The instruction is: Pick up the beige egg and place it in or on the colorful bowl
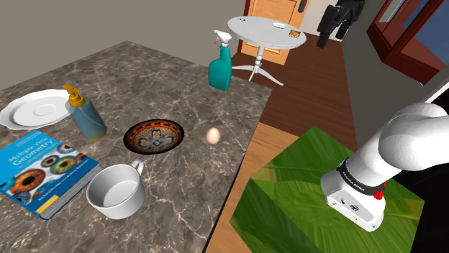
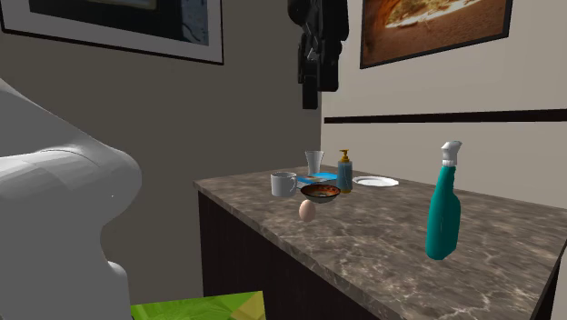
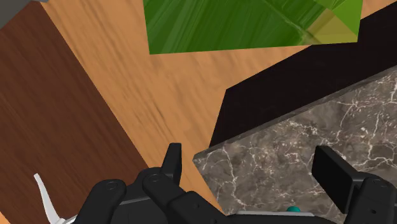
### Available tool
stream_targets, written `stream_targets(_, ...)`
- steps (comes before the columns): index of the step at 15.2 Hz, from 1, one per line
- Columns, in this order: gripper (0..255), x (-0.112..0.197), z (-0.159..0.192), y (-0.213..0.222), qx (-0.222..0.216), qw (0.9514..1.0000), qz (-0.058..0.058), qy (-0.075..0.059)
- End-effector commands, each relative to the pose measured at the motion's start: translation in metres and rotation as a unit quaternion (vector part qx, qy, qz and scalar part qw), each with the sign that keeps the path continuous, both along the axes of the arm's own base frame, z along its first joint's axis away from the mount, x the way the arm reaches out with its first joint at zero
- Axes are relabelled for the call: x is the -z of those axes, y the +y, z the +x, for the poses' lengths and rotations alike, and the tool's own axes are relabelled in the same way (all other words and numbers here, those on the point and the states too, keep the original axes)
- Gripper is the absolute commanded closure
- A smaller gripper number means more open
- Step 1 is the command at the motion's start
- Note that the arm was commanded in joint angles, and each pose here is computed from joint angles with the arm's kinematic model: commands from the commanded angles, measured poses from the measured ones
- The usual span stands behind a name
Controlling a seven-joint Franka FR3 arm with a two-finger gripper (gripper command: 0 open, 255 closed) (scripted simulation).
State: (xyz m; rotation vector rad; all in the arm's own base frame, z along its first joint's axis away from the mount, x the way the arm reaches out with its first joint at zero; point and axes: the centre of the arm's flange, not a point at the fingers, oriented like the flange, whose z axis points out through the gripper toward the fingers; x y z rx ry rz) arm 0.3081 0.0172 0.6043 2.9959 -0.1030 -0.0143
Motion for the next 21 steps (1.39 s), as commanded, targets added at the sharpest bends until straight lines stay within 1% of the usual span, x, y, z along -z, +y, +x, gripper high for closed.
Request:
stream_targets(1,0,0.000,0.000,0.000,0.000,1.0000,0.000,0.000)
stream_targets(21,0,0.145,0.051,0.213,0.054,0.9985,0.005,0.006)
